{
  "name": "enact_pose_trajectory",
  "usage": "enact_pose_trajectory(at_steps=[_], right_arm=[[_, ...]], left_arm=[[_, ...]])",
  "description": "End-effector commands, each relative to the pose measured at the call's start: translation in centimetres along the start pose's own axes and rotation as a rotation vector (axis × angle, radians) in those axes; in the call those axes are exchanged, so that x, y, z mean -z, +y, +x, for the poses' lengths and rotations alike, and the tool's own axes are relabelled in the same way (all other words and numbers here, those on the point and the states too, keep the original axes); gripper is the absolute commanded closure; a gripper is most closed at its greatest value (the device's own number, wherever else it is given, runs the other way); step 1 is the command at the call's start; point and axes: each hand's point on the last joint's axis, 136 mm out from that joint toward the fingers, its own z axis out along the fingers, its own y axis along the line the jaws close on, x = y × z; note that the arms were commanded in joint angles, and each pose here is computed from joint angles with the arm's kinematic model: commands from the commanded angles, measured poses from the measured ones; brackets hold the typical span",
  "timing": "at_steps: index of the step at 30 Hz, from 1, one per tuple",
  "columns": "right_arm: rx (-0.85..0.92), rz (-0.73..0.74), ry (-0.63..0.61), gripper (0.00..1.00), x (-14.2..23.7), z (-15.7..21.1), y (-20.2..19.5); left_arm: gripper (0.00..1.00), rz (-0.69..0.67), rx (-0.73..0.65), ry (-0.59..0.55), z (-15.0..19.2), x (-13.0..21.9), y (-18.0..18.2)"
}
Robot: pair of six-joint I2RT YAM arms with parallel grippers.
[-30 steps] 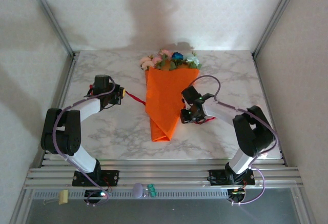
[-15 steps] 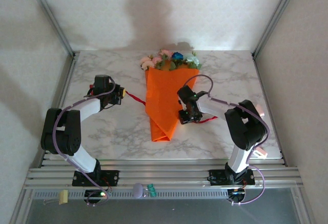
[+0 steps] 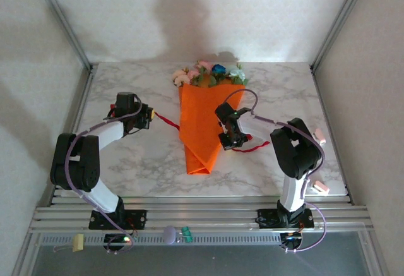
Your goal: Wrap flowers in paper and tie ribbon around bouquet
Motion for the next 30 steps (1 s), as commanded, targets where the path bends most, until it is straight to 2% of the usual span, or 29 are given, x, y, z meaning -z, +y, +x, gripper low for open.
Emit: enact_pose_trajectory(at_steps=[1,4,8,12,17,24,27,30], right_arm=[[-0.021,0.083,0.029,1.0,0.4,1.2,-1.3],[-0.176,0.168,-0.114,1.0,5.1,-0.9,-5.3],[-0.42,0.16,-0.296,1.0,11.5,-3.3,-11.0],[-0.552,0.159,-0.397,1.0,15.6,-5.1,-15.3],[-0.661,0.132,-0.443,1.0,17.2,-6.3,-18.1],[-0.677,0.144,-0.441,1.0,17.7,-5.5,-18.4],[-0.677,0.135,-0.444,1.0,17.6,-4.7,-18.1],[-0.665,0.113,-0.436,1.0,17.4,-4.0,-17.3]], left_arm=[[1.0,0.023,-0.007,0.007,-0.1,0.5,-0.9],[1.0,0.037,-0.011,0.005,-0.2,0.8,-1.8],[1.0,0.04,-0.025,-0.025,-1.4,1.7,-2.7],[1.0,0.037,-0.019,-0.07,-3.7,2.9,-2.9],[1.0,0.063,0.001,-0.106,-6.1,4.5,-3.6],[1.0,0.072,-0.01,-0.184,-8.7,7.2,-4.7],[1.0,0.081,-0.037,-0.195,-8.9,8.0,-5.9],[1.0,0.1,-0.084,-0.163,-7.5,8.1,-7.4]])
